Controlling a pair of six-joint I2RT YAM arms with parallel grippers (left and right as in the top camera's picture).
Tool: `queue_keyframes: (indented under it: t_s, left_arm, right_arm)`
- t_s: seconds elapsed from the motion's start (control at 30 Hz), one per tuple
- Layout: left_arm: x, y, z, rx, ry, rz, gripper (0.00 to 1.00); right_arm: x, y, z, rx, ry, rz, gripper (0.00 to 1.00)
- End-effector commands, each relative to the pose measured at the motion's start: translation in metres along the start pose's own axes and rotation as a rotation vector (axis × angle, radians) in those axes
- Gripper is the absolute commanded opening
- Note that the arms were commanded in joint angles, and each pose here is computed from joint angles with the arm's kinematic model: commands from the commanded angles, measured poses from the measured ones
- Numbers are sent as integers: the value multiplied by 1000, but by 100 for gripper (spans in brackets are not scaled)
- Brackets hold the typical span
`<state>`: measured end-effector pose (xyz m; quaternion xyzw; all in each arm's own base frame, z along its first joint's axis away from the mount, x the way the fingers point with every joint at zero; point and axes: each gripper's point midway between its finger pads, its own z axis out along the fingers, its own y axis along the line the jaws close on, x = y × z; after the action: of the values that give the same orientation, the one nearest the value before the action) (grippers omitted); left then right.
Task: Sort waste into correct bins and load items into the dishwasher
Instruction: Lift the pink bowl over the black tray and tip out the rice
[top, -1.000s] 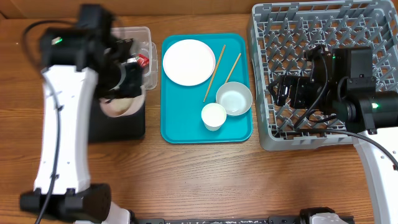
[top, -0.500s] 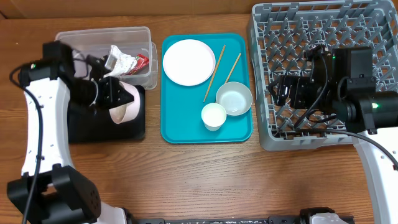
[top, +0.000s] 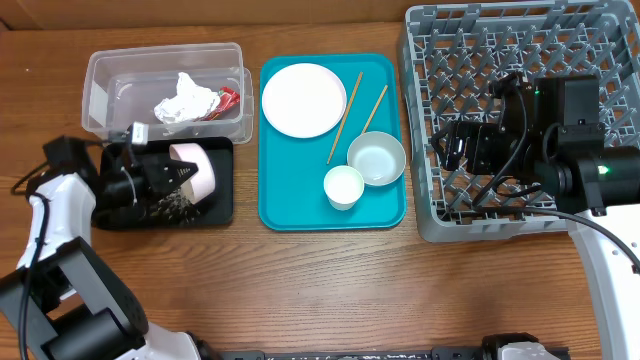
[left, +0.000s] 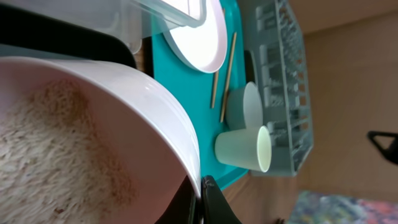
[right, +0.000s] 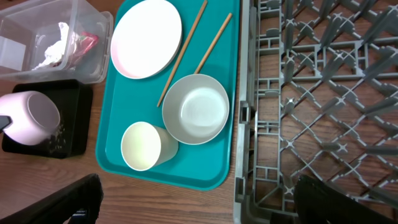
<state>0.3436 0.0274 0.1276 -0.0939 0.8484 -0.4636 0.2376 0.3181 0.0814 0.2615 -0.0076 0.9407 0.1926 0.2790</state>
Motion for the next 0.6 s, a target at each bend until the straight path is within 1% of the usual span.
queue_keyframes:
  t_s: [0.0,0.17,0.33,0.57]
  left_arm:
    - [-7,-8,-9,142,-74,-19,4]
    - [-19,-14,-24,273,-154,-59,4]
    - [-27,-31,-37,427,-210,-96,4]
    - [-29,-33,-38,454,-186,-220,4]
  right_arm:
    - [-7,6,-11,-8,-42,-17,100]
    - [-6,6,-11,-7,-40,-16,100]
    - [-6,6,-11,-7,-39,-16,100]
    - [-4,5,-11,-6,-32,-14,100]
